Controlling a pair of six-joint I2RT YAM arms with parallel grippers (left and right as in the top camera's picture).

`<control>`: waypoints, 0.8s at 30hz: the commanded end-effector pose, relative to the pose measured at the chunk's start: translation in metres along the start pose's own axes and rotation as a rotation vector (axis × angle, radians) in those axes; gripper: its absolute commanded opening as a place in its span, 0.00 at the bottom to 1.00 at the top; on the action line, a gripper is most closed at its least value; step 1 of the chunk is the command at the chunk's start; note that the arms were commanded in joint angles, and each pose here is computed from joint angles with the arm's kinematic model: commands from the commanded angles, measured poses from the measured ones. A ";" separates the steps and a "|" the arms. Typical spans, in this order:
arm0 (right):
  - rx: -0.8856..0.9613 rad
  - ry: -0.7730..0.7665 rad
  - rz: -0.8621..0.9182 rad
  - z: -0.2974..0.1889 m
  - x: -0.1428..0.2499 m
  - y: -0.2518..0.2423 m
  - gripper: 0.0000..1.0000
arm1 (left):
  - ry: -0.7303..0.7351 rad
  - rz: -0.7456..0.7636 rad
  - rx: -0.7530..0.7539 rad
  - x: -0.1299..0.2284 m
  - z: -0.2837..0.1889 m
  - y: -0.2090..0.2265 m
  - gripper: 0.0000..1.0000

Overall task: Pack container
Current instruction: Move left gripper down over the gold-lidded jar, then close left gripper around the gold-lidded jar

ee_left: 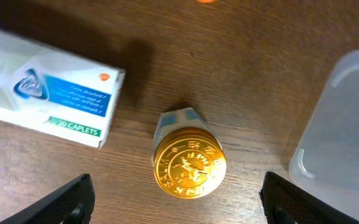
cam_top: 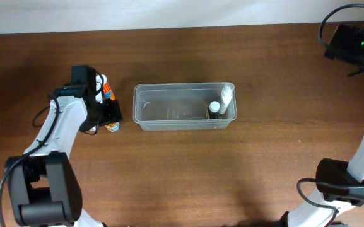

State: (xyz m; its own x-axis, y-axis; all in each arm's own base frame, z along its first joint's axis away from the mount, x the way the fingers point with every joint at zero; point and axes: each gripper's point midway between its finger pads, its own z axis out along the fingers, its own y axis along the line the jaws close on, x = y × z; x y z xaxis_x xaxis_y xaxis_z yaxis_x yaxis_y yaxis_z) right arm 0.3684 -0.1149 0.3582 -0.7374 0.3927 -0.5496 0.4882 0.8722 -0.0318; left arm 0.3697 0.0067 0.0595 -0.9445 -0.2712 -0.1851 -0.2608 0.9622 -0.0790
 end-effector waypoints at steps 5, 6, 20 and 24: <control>0.008 -0.028 0.002 -0.011 -0.002 -0.005 0.98 | -0.019 -0.202 -0.040 -0.006 0.000 0.006 0.86; 0.008 -0.029 0.002 -0.011 -0.002 -0.005 0.98 | -0.018 -0.218 -0.048 -0.005 0.000 0.006 0.86; 0.008 -0.028 0.002 -0.011 -0.002 -0.005 0.98 | 0.038 -0.175 -0.113 0.008 0.025 -0.004 0.86; 0.008 -0.029 0.002 -0.011 -0.002 -0.005 0.98 | 0.047 -0.174 -0.130 0.010 0.029 -0.002 0.85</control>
State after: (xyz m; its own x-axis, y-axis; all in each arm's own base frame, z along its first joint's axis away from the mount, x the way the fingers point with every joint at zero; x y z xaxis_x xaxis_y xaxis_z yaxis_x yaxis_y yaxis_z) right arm 0.3684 -0.1150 0.3582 -0.7375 0.3923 -0.5497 0.4881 0.8722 -0.0323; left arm 0.3632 -0.0033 0.0306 -0.8982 -0.4220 -0.1233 -0.4247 0.9053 -0.0054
